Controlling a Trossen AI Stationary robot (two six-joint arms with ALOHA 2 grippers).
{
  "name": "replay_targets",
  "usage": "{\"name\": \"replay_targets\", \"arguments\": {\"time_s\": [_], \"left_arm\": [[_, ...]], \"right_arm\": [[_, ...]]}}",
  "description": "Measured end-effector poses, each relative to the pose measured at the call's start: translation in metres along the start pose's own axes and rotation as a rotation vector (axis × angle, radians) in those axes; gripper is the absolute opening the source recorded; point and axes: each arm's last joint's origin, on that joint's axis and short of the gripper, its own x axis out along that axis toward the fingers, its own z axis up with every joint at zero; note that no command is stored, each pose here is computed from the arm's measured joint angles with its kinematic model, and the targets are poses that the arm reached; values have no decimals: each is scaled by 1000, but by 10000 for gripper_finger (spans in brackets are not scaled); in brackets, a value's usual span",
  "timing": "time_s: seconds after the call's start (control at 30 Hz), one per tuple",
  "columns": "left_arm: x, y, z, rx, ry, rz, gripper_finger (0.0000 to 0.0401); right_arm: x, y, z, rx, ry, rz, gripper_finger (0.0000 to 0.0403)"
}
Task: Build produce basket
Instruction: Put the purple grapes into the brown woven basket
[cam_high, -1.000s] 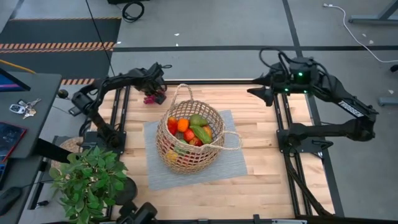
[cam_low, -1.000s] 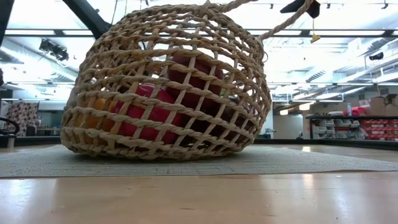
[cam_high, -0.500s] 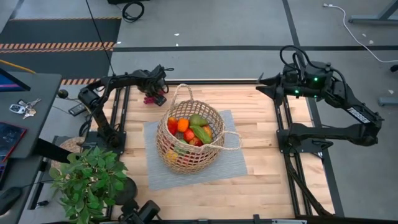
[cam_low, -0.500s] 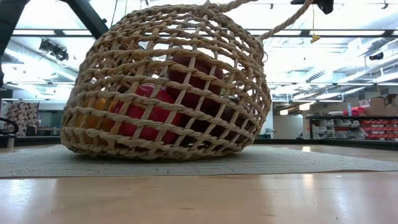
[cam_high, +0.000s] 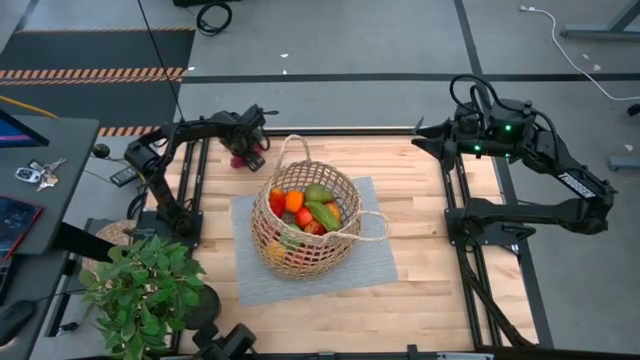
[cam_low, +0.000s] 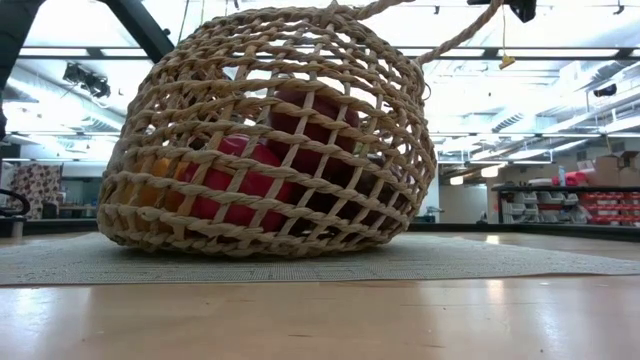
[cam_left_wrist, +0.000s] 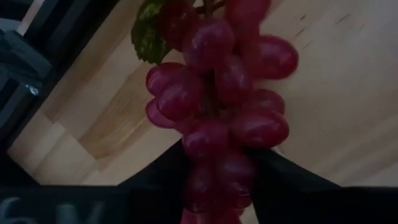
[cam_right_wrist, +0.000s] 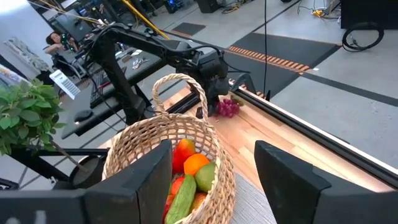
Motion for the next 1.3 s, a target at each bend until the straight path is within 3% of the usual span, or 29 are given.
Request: {"name": "replay_targets", "arguments": {"time_s": [0.13,0.33,0.53,0.8,1.0,1.3], "left_arm": [[-8,1,-4,-8,15,-19,121],[-42,5,1,-74,-62,-96,114],[-93,9,6,-161,-215,-265,115],[-179,19,10,-213,-512,-447,116],[-248,22,11,-172,-798,-491,116],[-333,12,13,-101,-1224,-575,116]], "right_arm": [[0,0,0,0,0,0,232],[-2,3,8,-38,-84,30,232],[-2,4,15,-88,-158,40,232],[-13,9,19,-150,-223,125,232],[-25,8,13,-182,-236,103,232],[-9,-15,-35,-67,-233,154,232]]}}
